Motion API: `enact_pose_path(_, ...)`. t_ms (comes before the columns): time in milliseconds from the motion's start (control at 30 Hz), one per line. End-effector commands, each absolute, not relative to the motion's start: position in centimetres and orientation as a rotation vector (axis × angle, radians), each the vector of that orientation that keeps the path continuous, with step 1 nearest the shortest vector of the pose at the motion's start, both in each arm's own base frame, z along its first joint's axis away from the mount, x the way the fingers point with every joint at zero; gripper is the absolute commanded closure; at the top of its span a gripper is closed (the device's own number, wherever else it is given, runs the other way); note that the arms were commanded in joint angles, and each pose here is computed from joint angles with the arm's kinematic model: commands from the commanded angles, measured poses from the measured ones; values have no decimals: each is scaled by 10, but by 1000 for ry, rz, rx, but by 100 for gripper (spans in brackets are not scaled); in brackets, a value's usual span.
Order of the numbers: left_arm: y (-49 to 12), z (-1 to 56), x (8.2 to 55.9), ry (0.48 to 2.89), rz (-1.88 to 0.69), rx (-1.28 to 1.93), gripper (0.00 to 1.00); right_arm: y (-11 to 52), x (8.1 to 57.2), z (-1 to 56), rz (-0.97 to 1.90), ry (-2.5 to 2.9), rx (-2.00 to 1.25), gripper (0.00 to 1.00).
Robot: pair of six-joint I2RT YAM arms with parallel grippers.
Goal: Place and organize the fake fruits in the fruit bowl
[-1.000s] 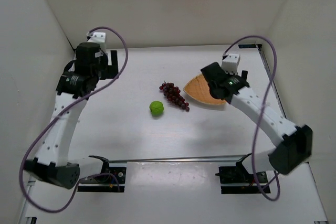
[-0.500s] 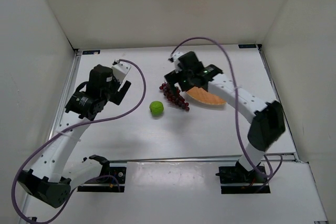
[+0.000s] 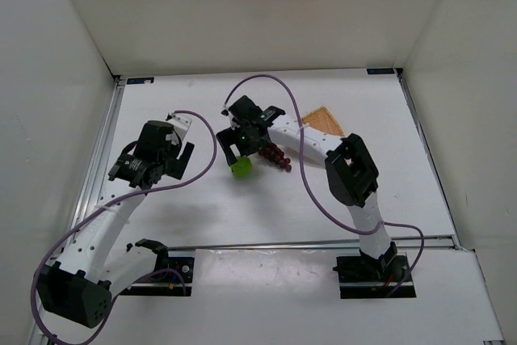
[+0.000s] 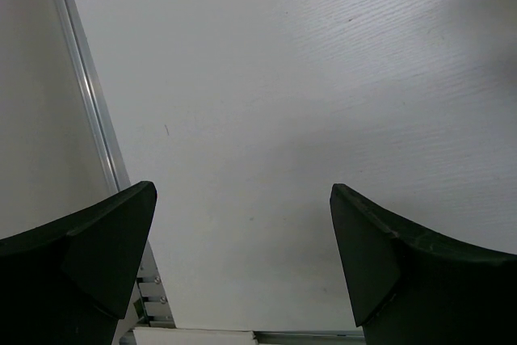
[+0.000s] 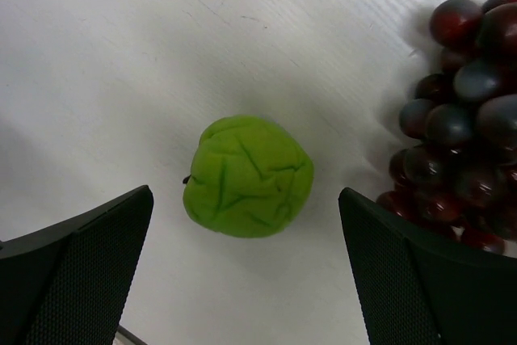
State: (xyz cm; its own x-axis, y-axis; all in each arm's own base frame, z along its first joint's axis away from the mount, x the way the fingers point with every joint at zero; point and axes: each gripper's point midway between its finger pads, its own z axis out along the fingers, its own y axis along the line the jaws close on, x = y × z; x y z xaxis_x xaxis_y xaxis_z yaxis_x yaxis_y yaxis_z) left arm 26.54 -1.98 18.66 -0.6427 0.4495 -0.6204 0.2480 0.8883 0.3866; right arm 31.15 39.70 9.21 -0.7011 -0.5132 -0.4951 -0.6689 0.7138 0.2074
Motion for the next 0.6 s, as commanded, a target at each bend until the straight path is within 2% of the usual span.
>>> enact_pose_path(0, -23, 193, 267, 2266, 305, 464, 1, 403, 311, 82, 512, 2583, -821, 0)
enact_pose_path(167, -24, 201, 269, 2250, 301, 457, 1, 414, 303, 67, 515, 2610, -838, 2)
enact_pose_path(200, -24, 198, 270, 2258, 303, 460, 1, 414, 302, 60, 490, 2614, -846, 12)
enact_pose_path(267, -21, 197, 269, 2269, 309, 454, 1, 418, 301, 63, 477, 2597, -850, 25)
enact_pose_path(300, -21, 197, 269, 2269, 309, 454, 1, 417, 303, 63, 465, 2595, -845, 37)
enact_pose_path(400, -21, 195, 269, 2276, 316, 468, 1, 410, 301, 79, 455, 2582, -836, 60)
enact_pose_path(467, -22, 191, 268, 2289, 314, 509, 1, 404, 299, 91, 448, 2566, -810, 65)
enact_pose_path(500, -23, 193, 268, 2284, 310, 542, 1, 397, 302, 115, 463, 2527, -782, 68)
enact_pose_path(567, -26, 189, 269, 2304, 318, 588, 1, 377, 299, 124, 443, 2548, -692, 68)
